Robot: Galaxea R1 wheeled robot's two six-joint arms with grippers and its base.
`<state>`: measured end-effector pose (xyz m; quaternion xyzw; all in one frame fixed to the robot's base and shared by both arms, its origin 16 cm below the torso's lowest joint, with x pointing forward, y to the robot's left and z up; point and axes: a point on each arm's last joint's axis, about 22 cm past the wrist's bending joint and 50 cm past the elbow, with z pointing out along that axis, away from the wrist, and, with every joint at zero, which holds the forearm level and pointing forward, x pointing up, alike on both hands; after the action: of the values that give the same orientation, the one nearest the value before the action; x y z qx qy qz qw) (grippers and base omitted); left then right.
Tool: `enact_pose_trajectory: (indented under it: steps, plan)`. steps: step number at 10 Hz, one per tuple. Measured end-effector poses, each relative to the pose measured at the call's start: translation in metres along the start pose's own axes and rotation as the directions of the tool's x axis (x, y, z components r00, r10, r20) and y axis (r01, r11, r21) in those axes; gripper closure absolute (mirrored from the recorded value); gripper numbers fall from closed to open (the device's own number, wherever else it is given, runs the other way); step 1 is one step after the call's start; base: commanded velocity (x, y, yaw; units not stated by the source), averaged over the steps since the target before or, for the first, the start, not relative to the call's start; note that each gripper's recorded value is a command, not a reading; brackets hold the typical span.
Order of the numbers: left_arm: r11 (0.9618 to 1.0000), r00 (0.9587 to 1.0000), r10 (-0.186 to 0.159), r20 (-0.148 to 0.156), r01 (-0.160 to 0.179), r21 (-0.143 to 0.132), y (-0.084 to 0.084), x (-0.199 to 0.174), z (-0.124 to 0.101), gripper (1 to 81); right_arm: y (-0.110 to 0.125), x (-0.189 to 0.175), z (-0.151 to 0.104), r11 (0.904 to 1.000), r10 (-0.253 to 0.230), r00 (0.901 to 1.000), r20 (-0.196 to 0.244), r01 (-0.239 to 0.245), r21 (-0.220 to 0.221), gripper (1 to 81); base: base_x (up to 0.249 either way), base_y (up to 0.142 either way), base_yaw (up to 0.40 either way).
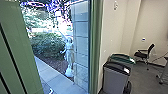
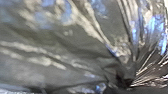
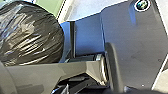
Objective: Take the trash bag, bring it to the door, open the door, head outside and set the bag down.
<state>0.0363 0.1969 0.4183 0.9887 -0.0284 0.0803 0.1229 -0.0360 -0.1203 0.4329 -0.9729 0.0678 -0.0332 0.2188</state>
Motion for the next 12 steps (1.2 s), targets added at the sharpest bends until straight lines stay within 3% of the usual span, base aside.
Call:
enact_pose_trajectory:
  steps: [6, 12]
  plan:
    - [1.0000, 1.0000, 0.000, 0.002, 0.000, 0.000, 0.0001, -0.0016, -0.0001, 81.1, 0.0002, 0.0004, 0.0000, 1.0000, 0.000, 1.0000, 0.000, 0.000, -0.001, 1.0, 0.000, 0.000, 0.000]
    - [1.0000, 1.0000, 0.006, -0.001, -0.006, 0.000, -0.0007, 0.0008, -0.0001, 81.1, -0.0014, -0.0027, 0.0004, 0.9999, 0.010, 0.9999, 0.002, -0.010, 0.001, 1.0, 0.000, 0.000, 0.156]
